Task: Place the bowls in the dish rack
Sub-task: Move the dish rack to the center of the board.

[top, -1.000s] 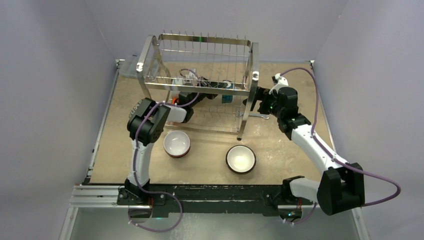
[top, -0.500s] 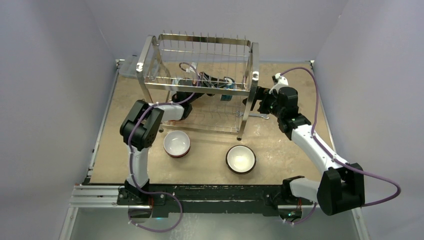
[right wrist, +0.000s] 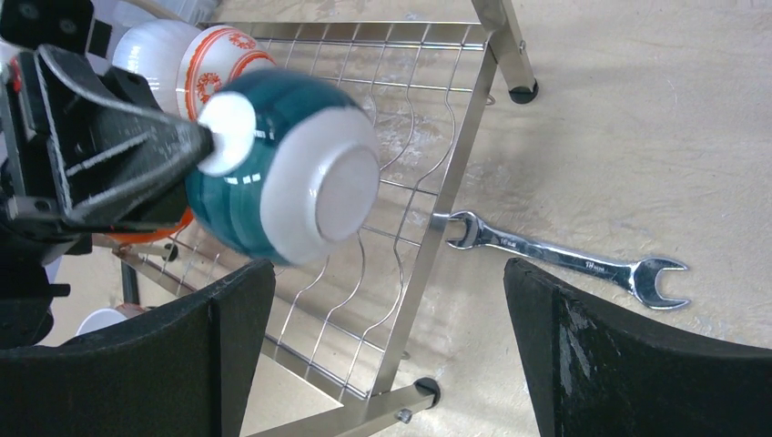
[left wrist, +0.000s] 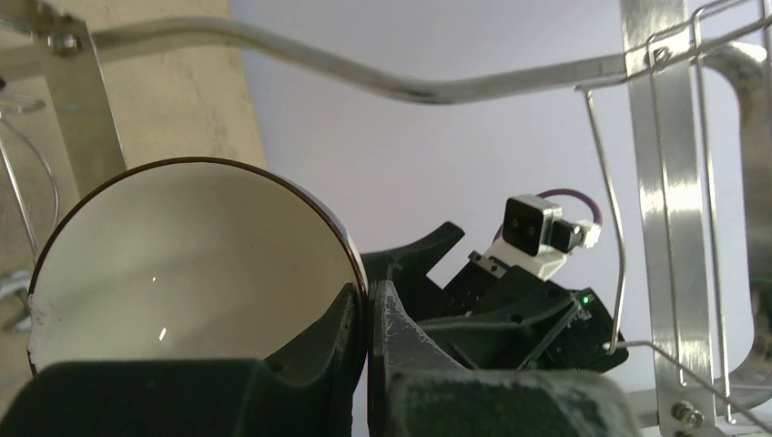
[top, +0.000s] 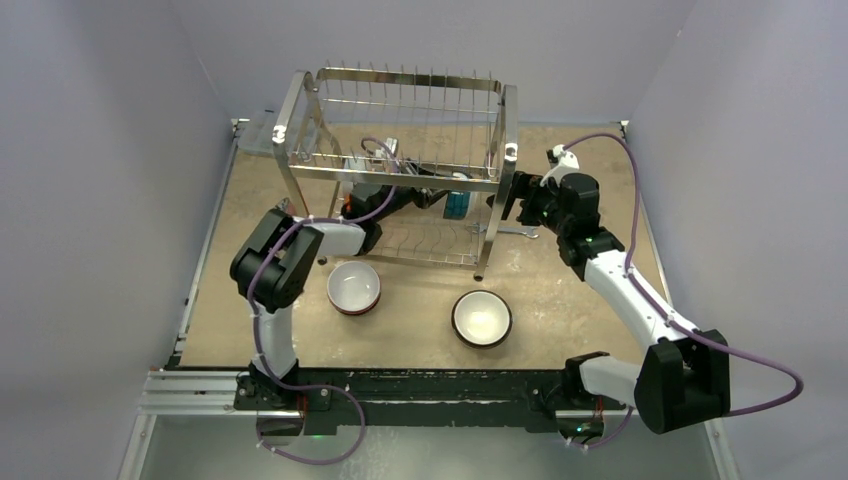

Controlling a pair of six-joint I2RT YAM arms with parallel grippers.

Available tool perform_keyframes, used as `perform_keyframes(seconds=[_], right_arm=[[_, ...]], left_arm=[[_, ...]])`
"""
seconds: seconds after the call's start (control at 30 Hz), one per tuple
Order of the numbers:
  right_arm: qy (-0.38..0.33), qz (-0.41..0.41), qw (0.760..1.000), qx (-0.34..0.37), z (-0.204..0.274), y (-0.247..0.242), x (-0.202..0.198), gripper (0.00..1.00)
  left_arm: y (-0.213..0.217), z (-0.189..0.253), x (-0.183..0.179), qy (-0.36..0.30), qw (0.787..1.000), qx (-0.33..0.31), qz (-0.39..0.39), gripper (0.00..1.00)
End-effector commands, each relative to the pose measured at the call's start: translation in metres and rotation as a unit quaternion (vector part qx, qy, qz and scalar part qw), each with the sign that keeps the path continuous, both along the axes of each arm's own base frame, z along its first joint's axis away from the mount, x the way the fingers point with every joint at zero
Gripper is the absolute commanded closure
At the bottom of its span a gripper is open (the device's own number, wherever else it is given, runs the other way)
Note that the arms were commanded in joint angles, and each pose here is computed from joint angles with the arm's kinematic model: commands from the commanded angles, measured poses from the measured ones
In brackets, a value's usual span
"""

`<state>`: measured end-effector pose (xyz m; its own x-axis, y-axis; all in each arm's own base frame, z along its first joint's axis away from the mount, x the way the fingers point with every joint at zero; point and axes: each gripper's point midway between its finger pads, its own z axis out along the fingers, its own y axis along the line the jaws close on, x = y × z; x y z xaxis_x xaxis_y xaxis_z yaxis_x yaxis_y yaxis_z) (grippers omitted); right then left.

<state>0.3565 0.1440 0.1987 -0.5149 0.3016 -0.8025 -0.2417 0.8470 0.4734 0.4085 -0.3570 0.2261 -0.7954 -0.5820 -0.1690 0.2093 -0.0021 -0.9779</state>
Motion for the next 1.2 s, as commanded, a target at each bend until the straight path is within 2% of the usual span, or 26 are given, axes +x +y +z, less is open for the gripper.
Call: perform_keyframes(seconds=[0.0,0.2,0.37,0.53,0.67,0.77,0.9,1.0,1.17], right_arm=[[-0.034,0.045,0.998,0.005,0.016,0.011,-0.007,0.02],[-0.015,0.073,0.997,0.018,0.007,0.019,-0.019,0.02],[0.022,0.036,0.999,0.007,-0.006,0.006,-0.026,0.01],[0.067,0.004,0.998,0.006,-0.011,-0.008,-0.057,0.01],[0.096,0.004,0.995,0.026,-0.011,-0.009,-0.088,0.01],[0.089,0.027,0.995,0.038,-0.002,-0.005,-0.105,0.01],[0.034,0.134,0.985,0.1,0.019,0.025,-0.134,0.03],[0.018,0.191,0.972,0.134,0.021,0.042,-0.149,0.1],[-0.003,0.248,0.957,0.151,0.024,0.072,-0.162,0.37]], left_arm=[[0.005,0.067,-0.038,-0.092,0.994,-0.047,-0.022,1.0],[0.009,0.062,-0.065,-0.103,0.994,-0.011,-0.033,1.0],[0.013,0.052,-0.095,-0.123,0.99,0.047,-0.053,1.0],[0.022,0.037,-0.131,-0.127,0.986,0.064,-0.084,1.0],[0.032,0.035,-0.153,-0.137,0.985,0.05,-0.09,1.0],[0.036,0.044,-0.165,-0.151,0.983,0.03,-0.097,1.0],[0.04,0.065,-0.173,-0.182,0.978,0.006,-0.101,1.0],[0.042,0.076,-0.174,-0.196,0.976,0.0,-0.095,1.0],[0.044,0.083,-0.175,-0.201,0.976,-0.006,-0.087,1.0]])
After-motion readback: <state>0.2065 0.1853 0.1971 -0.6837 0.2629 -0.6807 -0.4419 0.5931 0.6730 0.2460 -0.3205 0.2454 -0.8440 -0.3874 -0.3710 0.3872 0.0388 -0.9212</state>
